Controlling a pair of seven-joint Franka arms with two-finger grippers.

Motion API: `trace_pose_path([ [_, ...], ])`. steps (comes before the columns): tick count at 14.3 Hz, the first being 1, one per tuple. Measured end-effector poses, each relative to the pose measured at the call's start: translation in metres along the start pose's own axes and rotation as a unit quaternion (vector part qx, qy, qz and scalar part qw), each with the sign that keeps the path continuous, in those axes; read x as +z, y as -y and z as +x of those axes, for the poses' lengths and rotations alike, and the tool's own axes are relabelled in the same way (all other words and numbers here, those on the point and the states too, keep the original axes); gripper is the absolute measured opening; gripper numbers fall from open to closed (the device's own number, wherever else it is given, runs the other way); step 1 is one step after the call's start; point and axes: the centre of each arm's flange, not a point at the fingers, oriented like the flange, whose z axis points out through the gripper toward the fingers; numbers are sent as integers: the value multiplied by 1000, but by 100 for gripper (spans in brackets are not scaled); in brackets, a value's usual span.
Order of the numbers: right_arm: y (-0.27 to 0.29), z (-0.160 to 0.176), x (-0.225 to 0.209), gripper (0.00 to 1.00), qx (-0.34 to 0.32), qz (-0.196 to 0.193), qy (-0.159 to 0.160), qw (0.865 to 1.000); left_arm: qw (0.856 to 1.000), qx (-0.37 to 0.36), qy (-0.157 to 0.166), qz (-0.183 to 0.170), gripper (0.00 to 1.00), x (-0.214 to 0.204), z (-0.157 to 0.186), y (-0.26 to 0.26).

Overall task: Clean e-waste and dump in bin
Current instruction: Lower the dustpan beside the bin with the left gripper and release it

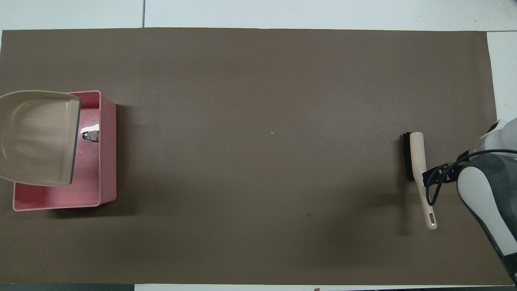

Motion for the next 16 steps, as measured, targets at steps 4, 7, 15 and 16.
trace_pose_path([
  [4,16,0,-79,99,-15,-14,-56,998,998,33,-49,3,32,-2,68,11],
  [7,14,-10,-135,99,-11,-19,-93,995,997,39,-60,-16,32,6,146,11],
  [15,6,-28,-196,99,-1,-14,-70,997,997,26,-59,-35,32,63,287,-17],
  [16,1,-26,-194,99,4,-12,-69,998,997,20,-58,-37,32,65,293,-19],
])
